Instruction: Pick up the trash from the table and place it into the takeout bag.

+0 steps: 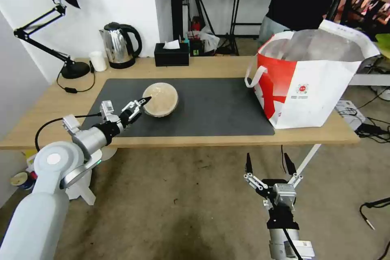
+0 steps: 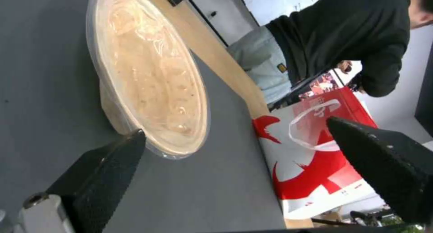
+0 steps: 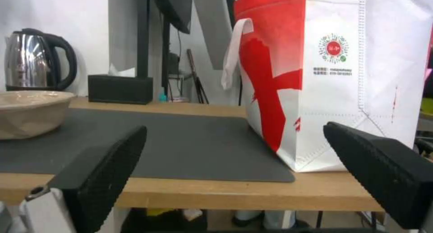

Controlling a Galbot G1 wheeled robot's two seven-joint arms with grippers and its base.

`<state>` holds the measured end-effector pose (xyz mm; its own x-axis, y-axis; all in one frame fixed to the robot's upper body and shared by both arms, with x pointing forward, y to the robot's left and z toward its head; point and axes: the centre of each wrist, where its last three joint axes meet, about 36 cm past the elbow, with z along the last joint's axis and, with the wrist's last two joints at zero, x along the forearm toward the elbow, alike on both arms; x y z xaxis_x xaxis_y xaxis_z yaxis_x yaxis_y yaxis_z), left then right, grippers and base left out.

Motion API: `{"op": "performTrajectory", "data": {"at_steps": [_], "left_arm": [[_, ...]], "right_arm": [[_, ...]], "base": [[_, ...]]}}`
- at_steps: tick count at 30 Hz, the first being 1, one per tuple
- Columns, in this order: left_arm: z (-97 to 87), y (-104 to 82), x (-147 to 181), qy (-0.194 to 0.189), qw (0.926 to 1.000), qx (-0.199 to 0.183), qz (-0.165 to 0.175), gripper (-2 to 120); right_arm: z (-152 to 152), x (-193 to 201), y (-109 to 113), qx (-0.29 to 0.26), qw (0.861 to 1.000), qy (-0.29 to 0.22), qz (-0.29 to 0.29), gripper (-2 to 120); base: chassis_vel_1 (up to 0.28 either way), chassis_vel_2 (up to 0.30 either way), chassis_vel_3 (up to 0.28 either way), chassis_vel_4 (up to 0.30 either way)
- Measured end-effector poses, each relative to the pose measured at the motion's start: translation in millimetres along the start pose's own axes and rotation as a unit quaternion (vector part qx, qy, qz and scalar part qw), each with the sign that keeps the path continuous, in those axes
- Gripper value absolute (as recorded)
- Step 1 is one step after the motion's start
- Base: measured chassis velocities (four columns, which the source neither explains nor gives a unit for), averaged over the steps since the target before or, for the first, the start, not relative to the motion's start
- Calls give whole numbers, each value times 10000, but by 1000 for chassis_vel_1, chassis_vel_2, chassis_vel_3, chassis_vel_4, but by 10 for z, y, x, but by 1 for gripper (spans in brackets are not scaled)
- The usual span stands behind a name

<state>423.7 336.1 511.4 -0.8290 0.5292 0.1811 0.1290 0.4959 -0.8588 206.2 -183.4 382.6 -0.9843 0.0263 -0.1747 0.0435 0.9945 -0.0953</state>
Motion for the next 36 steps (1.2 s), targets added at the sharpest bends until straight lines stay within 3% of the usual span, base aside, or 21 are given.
{"op": "performTrajectory", "data": {"at_steps": [22, 36], "left_arm": [[-15, 179, -172, 95, 9999, 44, -99, 100], [-182, 73, 72, -21, 10000, -35, 24, 100]], "right_arm": [[0, 0, 0, 0, 10000, 0, 0, 100], [0, 0, 0, 0, 10000, 0, 0, 100]], "base": [[0, 0, 0, 0], [0, 0, 0, 0]]}}
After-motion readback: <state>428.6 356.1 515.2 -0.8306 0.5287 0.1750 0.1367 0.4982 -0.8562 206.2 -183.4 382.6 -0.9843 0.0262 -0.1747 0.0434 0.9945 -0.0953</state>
